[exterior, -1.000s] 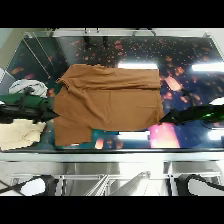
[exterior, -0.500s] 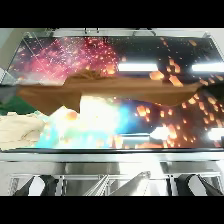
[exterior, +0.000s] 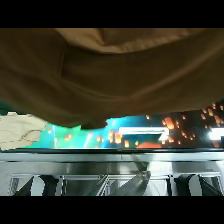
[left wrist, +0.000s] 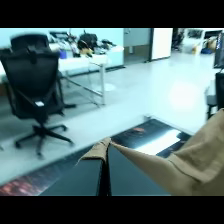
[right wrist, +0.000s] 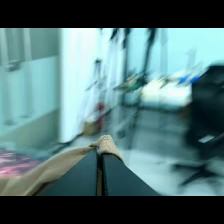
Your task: Fold the shirts.
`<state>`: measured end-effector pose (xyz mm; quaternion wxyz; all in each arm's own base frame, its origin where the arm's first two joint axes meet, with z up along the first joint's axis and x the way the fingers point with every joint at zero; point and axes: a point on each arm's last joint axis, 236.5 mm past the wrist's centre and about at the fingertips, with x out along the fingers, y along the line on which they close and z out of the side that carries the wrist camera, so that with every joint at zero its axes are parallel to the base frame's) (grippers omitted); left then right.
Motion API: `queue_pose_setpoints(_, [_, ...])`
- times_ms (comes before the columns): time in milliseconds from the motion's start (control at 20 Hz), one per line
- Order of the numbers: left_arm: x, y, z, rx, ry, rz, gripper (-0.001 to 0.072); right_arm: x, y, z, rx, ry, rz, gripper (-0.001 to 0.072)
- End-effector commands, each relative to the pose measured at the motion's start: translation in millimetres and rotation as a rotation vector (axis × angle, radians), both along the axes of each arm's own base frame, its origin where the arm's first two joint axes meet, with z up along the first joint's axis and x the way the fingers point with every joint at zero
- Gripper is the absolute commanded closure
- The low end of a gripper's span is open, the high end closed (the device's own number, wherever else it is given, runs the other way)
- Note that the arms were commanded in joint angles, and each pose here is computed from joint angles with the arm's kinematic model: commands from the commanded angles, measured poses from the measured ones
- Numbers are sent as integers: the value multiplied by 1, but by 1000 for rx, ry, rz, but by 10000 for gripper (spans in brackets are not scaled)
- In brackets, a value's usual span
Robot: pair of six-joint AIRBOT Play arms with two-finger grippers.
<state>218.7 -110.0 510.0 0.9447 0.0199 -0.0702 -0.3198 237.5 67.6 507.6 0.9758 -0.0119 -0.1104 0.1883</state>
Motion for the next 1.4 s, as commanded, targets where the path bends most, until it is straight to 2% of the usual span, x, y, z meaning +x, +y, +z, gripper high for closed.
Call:
queue_pose_setpoints(0, [-4, 3, 35, 100, -82, 123, 691, -4, -14, 17, -84, -42, -133, 696])
queue_pose_setpoints(100, [17, 20, 17, 101, 14, 96, 691, 17, -27, -5, -43, 54, -105, 696])
queue_pose_setpoints(250, [63, 35, -30, 65, 182, -65, 692, 70, -53, -71, 75, 266, -14, 696])
queue_pose_setpoints(550, [212, 38, -247, 199, 718, -71, 690, 174, -73, -278, 323, 710, 92, 696])
queue_pose_setpoints(750, [294, 30, -355, 267, 859, -54, 690, 237, -78, -392, 390, 874, 45, 696])
queue_pose_setpoints(850, [321, 31, -389, 254, 915, -62, 690, 263, -83, -434, 428, 907, 5, 696])
queue_pose_setpoints(1050, [355, 39, -442, 211, 1000, -55, 691, 295, -97, -483, 529, 929, -9, 696])
queue_pose_setpoints(1250, [349, 41, -492, 189, 1100, -53, 691, 305, -101, -523, 537, 988, -13, 696])
queue_pose_setpoints(1350, [340, 43, -516, 191, 1155, -45, 691, 296, -94, -547, 502, 1052, 17, 696])
